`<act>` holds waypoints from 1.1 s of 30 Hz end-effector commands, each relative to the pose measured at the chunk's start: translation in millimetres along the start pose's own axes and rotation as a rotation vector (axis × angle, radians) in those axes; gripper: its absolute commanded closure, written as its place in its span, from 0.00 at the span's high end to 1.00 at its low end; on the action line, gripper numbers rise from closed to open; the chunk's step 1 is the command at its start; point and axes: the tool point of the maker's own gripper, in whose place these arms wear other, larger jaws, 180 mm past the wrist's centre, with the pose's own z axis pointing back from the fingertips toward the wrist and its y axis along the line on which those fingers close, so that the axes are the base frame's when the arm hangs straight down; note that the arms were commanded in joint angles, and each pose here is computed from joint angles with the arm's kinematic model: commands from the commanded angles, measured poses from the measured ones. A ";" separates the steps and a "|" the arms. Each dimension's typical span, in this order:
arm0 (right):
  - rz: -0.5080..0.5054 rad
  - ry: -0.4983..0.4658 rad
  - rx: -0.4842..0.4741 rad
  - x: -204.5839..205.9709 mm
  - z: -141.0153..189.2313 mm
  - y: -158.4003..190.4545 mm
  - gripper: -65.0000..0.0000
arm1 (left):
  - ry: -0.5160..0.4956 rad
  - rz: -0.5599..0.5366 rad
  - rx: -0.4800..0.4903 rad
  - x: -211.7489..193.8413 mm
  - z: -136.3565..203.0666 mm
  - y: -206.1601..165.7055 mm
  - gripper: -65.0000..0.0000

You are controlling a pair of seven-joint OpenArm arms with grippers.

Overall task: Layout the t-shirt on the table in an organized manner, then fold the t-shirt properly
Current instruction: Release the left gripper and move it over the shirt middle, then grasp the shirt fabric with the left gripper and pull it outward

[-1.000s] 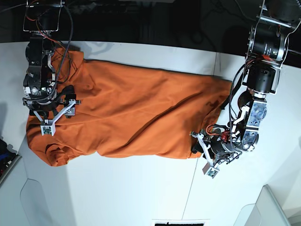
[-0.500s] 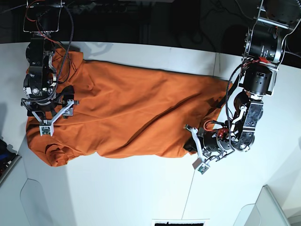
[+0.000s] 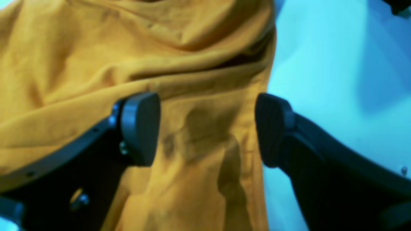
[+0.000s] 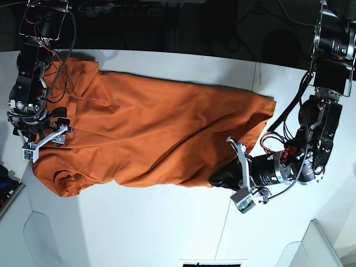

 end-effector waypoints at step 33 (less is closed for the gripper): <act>-0.013 -0.058 0.078 14.8 2.9 12.8 0.69 | -0.221 0.243 -0.097 -0.8 39.9 -63.6 0.57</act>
